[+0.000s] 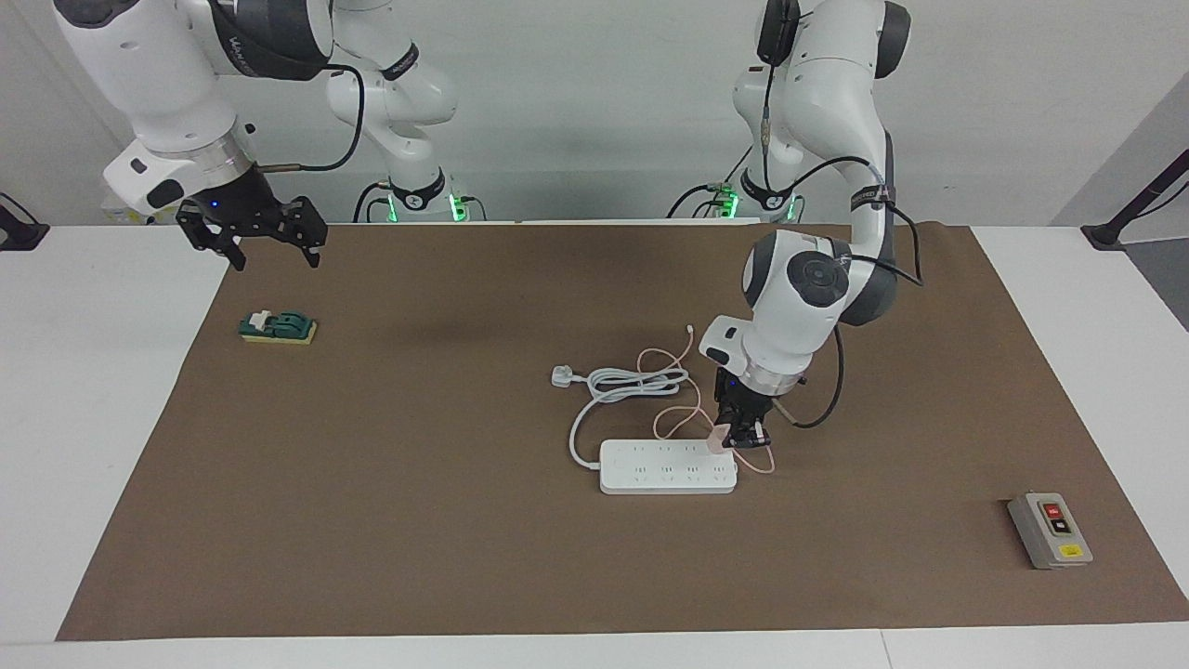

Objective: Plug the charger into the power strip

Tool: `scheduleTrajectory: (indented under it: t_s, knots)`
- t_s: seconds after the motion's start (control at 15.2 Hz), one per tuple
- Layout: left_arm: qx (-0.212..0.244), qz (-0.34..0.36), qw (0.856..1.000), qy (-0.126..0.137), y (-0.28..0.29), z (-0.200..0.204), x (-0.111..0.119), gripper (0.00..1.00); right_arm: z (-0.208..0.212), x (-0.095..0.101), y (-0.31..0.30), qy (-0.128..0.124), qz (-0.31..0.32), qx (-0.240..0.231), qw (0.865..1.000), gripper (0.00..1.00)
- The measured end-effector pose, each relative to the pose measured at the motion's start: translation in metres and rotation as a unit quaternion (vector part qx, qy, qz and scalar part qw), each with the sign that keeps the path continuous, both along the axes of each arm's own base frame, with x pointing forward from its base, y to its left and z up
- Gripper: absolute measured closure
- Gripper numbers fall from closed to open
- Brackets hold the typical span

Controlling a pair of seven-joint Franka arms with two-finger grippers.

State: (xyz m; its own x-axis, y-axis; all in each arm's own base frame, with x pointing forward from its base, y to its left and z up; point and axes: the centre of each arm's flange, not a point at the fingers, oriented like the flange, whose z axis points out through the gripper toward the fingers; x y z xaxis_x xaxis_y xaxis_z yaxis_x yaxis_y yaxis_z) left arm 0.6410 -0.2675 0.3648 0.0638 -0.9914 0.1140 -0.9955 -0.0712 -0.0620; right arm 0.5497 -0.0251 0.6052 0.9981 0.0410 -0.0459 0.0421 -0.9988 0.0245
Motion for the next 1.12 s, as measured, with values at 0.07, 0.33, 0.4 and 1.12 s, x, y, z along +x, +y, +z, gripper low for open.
scheduleTrajectory:
  t_s: [0.07, 0.33, 0.4, 1.12]
  knots:
    - [0.001, -0.010, 1.000, 0.000, -0.0002, -0.0002, 0.0002, 0.68, 0.0000, 0.0000, 0.0000, 0.000, 0.000, 0.000, 1.000, 0.00]
    - [0.003, -0.020, 1.000, 0.001, -0.0001, -0.0005, 0.0007, 0.68, 0.0000, 0.0000, 0.0000, 0.000, 0.000, 0.000, 1.000, 0.00]
    - [0.003, -0.020, 1.000, 0.002, -0.0003, -0.0004, 0.0011, 0.68, 0.0000, 0.0000, 0.0000, 0.000, 0.000, 0.000, 1.000, 0.00]
    - [0.009, -0.012, 1.000, 0.020, -0.0022, -0.0001, 0.0077, 0.68, 0.0000, 0.0000, 0.0000, 0.000, 0.000, 0.000, 1.000, 0.00]
